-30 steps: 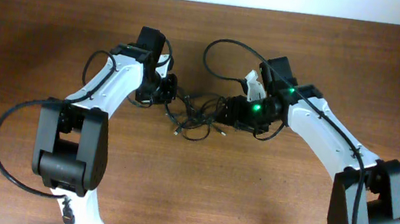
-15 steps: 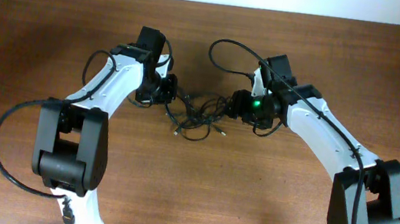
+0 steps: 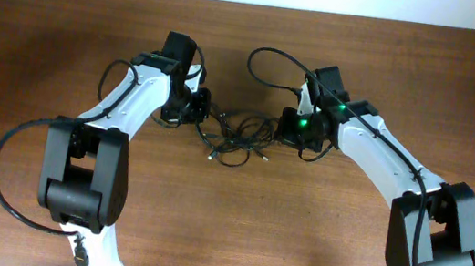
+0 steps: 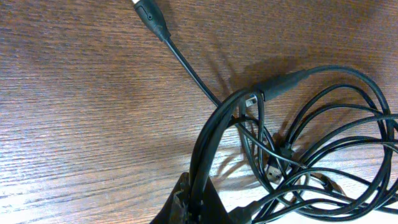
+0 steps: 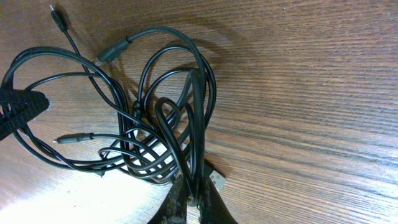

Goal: Untangle cables

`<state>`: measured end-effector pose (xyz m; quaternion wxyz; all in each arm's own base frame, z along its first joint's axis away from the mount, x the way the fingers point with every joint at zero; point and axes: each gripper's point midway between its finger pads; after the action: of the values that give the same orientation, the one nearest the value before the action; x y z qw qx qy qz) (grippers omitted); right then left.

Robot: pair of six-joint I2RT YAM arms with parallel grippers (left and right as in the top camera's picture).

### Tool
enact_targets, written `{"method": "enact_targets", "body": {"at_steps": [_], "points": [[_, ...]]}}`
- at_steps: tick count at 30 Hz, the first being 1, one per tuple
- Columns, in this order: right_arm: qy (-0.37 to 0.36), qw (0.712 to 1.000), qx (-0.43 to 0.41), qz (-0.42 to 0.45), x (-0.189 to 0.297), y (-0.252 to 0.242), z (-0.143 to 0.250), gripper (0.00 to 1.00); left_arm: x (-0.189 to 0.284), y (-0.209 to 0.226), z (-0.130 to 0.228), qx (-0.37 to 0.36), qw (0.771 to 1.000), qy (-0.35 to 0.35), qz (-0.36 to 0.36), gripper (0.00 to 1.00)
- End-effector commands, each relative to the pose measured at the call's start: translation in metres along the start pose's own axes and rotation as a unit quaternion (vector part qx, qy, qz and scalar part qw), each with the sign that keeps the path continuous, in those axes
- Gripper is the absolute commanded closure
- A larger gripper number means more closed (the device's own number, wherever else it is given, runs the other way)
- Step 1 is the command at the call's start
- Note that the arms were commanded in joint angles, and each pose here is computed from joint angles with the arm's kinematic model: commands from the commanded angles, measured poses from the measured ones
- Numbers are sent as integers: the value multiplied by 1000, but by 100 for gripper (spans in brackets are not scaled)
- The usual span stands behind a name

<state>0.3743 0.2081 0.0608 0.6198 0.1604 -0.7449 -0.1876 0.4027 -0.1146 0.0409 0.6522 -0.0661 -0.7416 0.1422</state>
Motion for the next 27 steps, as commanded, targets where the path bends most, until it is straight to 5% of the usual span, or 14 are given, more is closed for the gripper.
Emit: {"method": "enact_targets", "body": {"at_steps": [1, 16, 27], "points": [[7, 1000, 3, 7, -4, -1, 1, 96, 12, -8, -5, -12, 1000, -16, 10, 100], [15, 1000, -1, 12, -4, -4, 6, 96, 12, -8, -5, -12, 1000, -16, 10, 100], [1, 974, -14, 224, 15, -80, 13, 96, 12, 3, -8, -10, 999, -24, -22, 100]]}}
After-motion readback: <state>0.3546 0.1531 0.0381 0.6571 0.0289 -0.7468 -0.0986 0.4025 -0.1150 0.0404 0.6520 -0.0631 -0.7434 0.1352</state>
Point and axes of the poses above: each gripper's point midway between its finger pads, its own x axis back along the fingers, its own y axis along the line the jaws close on, z = x × y, and after that the axes turned 3 degrees about x, right-handed
